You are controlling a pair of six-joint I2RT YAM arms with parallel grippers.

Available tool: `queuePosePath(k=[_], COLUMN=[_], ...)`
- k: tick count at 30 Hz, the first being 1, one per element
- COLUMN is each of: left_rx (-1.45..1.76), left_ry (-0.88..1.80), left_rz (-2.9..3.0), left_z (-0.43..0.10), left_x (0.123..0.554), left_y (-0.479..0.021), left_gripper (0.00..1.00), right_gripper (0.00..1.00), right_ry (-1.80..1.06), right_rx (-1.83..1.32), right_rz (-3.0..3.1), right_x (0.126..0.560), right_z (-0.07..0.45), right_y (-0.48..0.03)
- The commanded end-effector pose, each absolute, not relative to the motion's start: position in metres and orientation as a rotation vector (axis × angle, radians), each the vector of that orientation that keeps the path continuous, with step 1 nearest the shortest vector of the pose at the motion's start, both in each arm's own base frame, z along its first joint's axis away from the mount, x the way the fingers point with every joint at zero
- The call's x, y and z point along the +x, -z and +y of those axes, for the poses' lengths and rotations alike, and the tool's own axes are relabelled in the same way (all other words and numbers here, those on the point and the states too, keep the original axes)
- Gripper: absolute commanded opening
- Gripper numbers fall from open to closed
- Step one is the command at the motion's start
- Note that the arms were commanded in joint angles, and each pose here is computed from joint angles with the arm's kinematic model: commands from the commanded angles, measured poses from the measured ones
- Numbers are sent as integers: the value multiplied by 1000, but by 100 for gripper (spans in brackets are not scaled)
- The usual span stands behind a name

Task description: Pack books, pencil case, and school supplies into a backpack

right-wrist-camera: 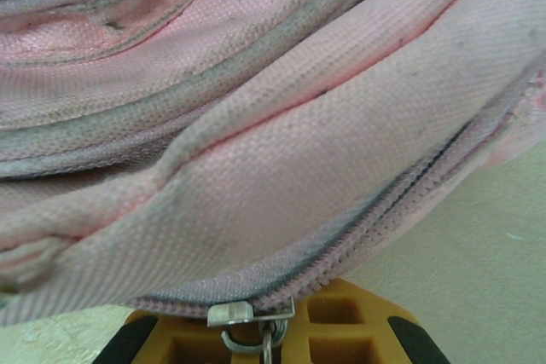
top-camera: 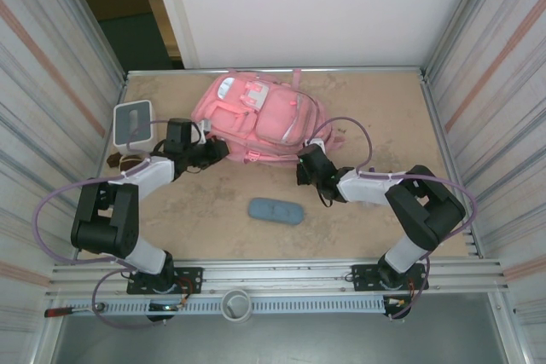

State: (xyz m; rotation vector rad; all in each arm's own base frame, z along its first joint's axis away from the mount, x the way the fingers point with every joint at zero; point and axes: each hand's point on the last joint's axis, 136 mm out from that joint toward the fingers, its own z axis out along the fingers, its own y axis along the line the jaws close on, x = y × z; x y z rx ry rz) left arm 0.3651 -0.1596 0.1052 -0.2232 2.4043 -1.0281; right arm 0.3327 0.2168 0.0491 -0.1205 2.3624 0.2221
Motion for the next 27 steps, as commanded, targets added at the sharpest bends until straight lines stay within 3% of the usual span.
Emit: queuePosePath(k=[1, 6, 15, 19, 27], left_rx=[-207, -177, 100, 340, 841], left_ry=[927, 808, 396, 308, 298], left_rz=[2300, 2312, 2214, 2084, 1914], left_z=[-143, -135, -140, -175, -260], left_x=[385, 377, 351, 339, 313], left_y=[-127, -128, -163, -185, -178], left_gripper=[6, 40, 76, 82, 81], right_gripper=[0, 0, 0, 0, 0], right_ry=[-278, -424, -667, -738, -764], right_rx=[-144, -203, -204, -203, -209], right_rz=[2361, 2354, 2345, 2337, 2334], right_x=[332, 329, 331, 332, 331], right_z=[220, 241, 260, 260, 257], right_y=[-64, -89, -136, -146, -152])
